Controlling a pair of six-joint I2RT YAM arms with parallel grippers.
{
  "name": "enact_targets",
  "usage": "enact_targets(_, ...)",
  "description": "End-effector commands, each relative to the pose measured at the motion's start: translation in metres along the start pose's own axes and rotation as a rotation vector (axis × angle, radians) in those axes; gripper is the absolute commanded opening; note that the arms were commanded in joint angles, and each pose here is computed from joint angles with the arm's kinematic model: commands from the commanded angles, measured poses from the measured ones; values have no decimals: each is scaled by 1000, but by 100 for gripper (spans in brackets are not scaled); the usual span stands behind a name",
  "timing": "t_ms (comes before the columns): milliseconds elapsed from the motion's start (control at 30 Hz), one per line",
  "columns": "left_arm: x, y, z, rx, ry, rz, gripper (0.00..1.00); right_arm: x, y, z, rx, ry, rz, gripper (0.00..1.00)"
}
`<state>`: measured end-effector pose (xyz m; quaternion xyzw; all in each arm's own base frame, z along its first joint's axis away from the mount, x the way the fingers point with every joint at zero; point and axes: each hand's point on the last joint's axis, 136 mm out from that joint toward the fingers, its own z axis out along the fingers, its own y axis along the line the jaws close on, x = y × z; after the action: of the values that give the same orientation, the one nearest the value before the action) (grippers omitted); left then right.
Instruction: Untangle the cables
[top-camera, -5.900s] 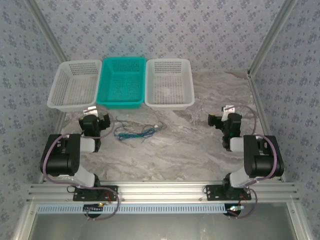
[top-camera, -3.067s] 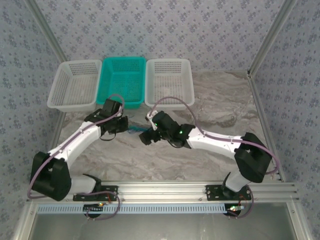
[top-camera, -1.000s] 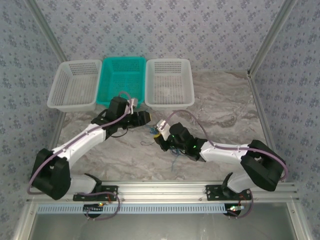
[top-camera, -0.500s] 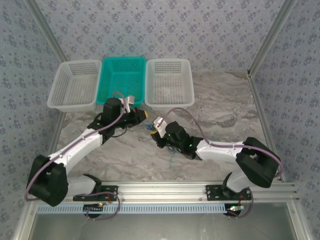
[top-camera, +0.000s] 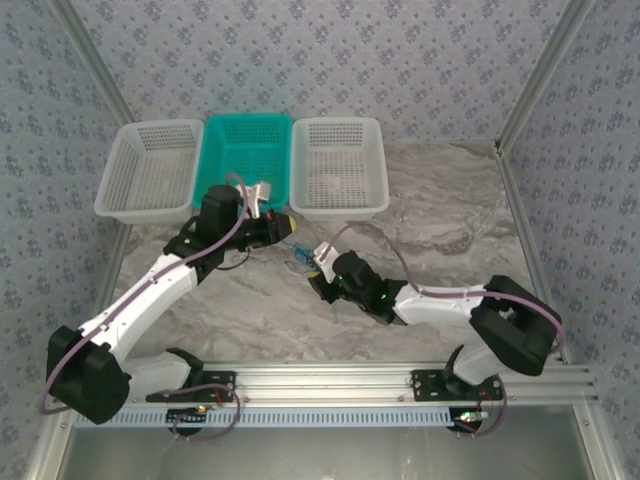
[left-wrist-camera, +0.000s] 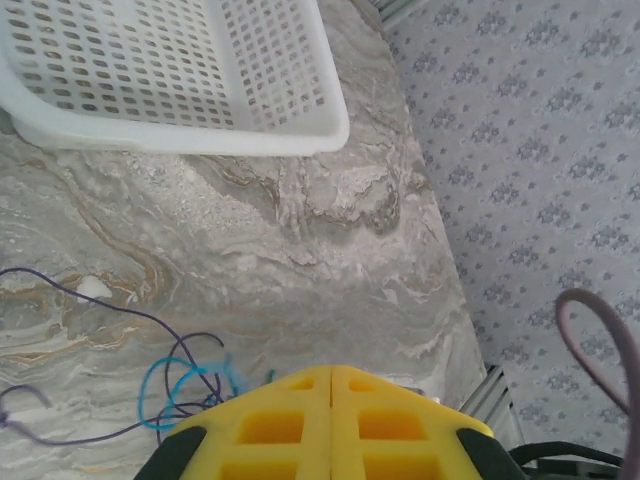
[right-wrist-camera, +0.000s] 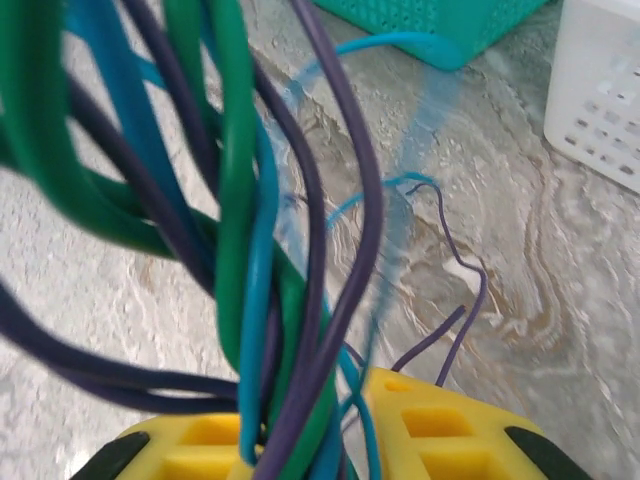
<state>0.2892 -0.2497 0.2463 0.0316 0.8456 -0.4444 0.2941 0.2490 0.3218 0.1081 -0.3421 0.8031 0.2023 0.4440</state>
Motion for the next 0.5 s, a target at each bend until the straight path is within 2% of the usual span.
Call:
enact_targets(0, -17, -18, 1, -7, -46, 122, 0, -3, -4, -22, 4, 31, -30, 33)
enact_targets(100, -16, -16, 4, -16, -45, 125, 0, -32, 0, -42, -21, -58, -51, 54)
enact_targets(200, -13, -19, 8, -7, -33, 130, 0, -63, 5, -61, -62, -157, -73, 63)
enact_targets(367, -13, -22, 13, -2, -23, 135, 0, -109, 13, -72, -127, -260, -95, 64)
enact_targets(467, -14, -26, 13, 3, -25, 141, 0, -123, 19, -63, -166, -308, -117, 59)
